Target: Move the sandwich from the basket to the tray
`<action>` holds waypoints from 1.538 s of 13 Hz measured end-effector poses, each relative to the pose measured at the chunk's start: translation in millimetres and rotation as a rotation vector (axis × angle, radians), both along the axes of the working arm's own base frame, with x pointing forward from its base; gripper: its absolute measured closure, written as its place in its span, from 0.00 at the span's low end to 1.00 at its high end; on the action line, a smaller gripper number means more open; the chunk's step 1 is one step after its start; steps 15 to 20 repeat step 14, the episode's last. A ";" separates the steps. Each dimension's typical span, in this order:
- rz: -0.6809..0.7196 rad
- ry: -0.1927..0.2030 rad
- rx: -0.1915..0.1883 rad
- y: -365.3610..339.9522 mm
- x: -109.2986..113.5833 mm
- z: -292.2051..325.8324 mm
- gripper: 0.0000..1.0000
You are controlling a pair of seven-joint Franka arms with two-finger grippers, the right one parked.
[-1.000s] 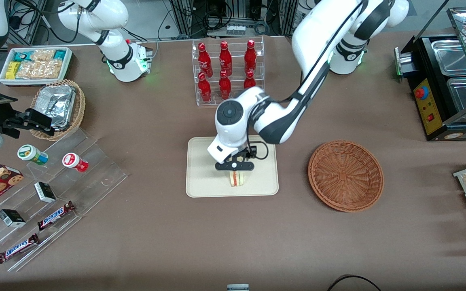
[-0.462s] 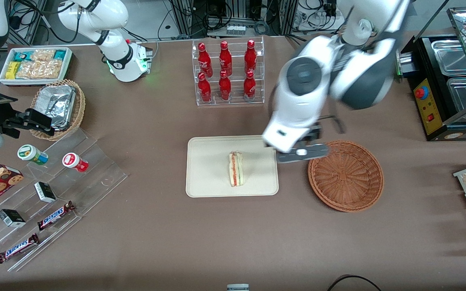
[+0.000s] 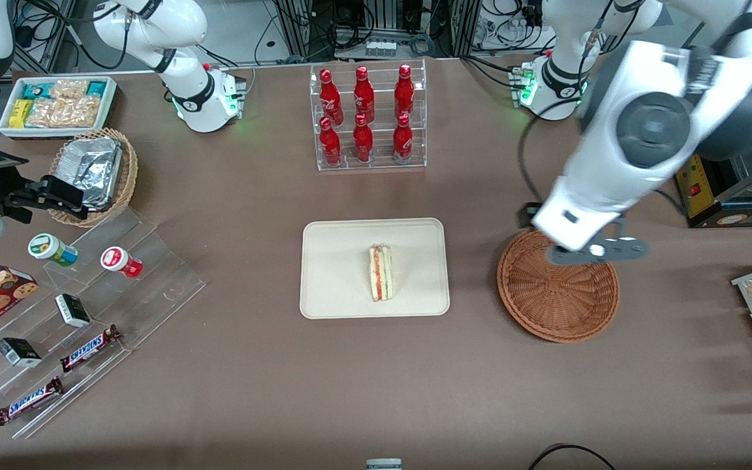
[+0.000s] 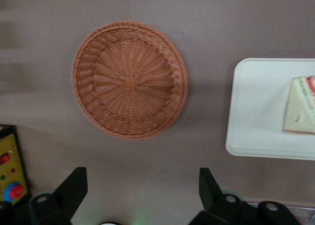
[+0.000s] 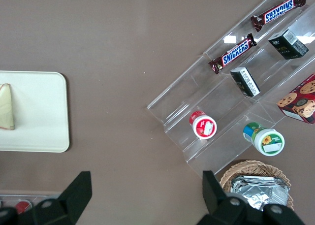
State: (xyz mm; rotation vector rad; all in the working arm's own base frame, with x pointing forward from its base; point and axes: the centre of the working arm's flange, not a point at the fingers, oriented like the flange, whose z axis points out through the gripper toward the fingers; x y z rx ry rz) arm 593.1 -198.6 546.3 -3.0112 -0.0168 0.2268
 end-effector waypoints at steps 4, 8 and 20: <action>-0.040 0.041 -0.056 82.6 -3.8 3.7 0.00; -0.028 0.006 -0.076 118.1 -30.2 12.5 0.00; -0.022 -0.012 -0.086 154.1 -41.5 24.8 0.00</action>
